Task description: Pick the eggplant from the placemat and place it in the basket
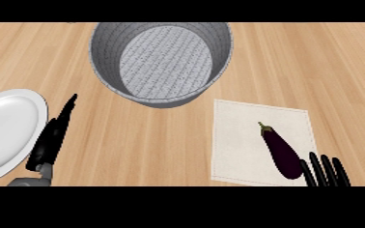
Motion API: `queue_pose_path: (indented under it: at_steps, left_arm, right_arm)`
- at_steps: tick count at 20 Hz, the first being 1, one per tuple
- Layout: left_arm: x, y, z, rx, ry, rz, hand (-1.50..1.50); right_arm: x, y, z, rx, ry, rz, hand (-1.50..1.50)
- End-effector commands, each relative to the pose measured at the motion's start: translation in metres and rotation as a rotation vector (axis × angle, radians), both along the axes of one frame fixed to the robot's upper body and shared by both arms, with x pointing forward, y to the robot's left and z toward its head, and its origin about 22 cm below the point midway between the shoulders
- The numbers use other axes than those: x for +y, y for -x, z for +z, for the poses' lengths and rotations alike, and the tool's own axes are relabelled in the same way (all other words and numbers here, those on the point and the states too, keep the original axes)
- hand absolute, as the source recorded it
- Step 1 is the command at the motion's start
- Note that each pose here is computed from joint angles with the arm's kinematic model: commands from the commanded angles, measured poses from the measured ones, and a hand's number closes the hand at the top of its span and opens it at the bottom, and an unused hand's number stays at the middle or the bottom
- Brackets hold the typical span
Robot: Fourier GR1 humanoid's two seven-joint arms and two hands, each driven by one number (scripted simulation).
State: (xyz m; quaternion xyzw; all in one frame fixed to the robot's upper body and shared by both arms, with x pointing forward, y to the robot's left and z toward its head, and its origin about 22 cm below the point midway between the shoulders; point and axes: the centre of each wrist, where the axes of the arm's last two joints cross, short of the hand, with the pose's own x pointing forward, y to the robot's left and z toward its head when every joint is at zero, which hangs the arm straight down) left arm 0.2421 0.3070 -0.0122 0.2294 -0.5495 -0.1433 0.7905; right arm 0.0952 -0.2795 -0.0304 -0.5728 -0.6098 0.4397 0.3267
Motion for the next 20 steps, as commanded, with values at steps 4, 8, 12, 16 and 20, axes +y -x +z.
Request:
queue_pose_path:
  at_steps: [4,8,12,16,20]
  left_arm:
    - [-0.01,-0.007,-0.011,0.035,0.002,0.014,0.0]
    - [0.01,-0.011,0.007,0.047,0.013,-0.003,0.0]
    - [0.002,-0.001,-0.001,0.036,0.001,0.0,0.0]
    - [-0.001,-0.009,-0.004,0.041,-0.004,0.001,0.0]
    - [0.001,-0.009,0.005,0.027,0.013,-0.002,0.0]
  right_arm:
    - [0.026,-0.047,-0.003,-0.092,-0.127,-0.005,-1.5]
    - [0.018,-0.055,-0.014,-0.033,-0.106,-0.029,-1.5]
    - [0.024,-0.064,-0.013,0.021,-0.094,-0.016,1.5]
    - [0.024,-0.073,-0.022,0.09,-0.131,0.033,1.5]
    - [0.027,-0.063,-0.038,0.147,-0.14,0.115,1.5]
